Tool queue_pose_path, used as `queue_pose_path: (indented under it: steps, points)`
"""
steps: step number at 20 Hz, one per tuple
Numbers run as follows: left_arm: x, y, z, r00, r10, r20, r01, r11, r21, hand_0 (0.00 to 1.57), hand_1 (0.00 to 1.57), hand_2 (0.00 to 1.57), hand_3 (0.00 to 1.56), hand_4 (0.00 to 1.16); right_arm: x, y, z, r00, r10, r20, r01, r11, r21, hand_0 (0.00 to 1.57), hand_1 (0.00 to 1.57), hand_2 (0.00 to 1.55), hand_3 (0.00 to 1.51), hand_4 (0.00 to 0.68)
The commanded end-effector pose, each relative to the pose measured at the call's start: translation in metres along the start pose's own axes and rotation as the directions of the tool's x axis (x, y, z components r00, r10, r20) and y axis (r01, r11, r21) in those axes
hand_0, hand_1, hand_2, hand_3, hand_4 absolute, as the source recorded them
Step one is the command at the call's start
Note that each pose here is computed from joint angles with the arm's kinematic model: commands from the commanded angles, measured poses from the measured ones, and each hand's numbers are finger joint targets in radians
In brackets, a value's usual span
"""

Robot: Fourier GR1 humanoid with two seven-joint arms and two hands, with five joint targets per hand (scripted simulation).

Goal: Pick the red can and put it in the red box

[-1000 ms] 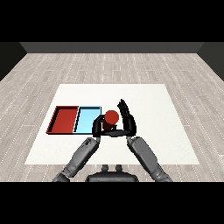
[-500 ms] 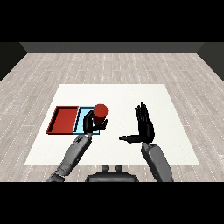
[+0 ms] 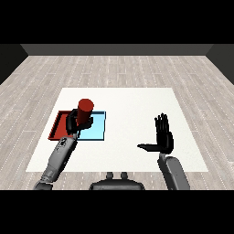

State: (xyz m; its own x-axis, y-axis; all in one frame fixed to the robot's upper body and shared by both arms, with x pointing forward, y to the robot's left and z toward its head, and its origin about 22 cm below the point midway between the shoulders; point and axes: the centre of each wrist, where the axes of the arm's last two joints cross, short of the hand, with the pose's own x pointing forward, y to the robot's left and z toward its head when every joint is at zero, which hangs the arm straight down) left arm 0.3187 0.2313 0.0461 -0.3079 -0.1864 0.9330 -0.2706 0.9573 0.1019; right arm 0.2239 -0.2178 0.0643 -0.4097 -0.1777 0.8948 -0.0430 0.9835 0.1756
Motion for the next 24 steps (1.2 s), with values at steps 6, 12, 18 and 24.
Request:
queue_pose_path:
  steps: [6,12,18,24]
  points:
    - [-0.041,0.102,-0.0384,0.906,-0.333,-0.262,0.359,0.931,0.058,1.57,1.57,1.55,1.5,1.11,-0.009,-0.03,0.005,0.9991,0.009,-0.042,-0.011,0.9985,-0.054,0.0,0.0,0.0,0.0,0.0]
    - [-0.089,0.139,-0.0254,0.736,-0.484,-0.473,0.534,0.845,-0.034,1.57,1.57,1.52,1.43,1.02,-0.017,-0.032,0.001,0.9983,0.013,-0.058,-0.016,0.9988,-0.046,0.0,0.0,0.0,0.0,0.0]
    - [-0.113,0.146,-0.0181,0.557,-0.555,-0.618,0.615,0.776,-0.142,0.63,0.63,0.6,0.0,0.77,-0.036,-0.029,-0.008,0.9965,0.064,-0.054,-0.067,0.9957,-0.063,0.0,0.0,0.0,0.0,0.0]
    - [-0.133,0.134,0.0033,0.506,-0.572,-0.646,0.567,0.785,-0.251,0.88,0.88,0.93,0.78,0.52,-0.05,-0.019,-0.017,0.9974,0.043,-0.057,-0.047,0.9969,-0.064,0.0,0.0,0.0,0.0,0.0]
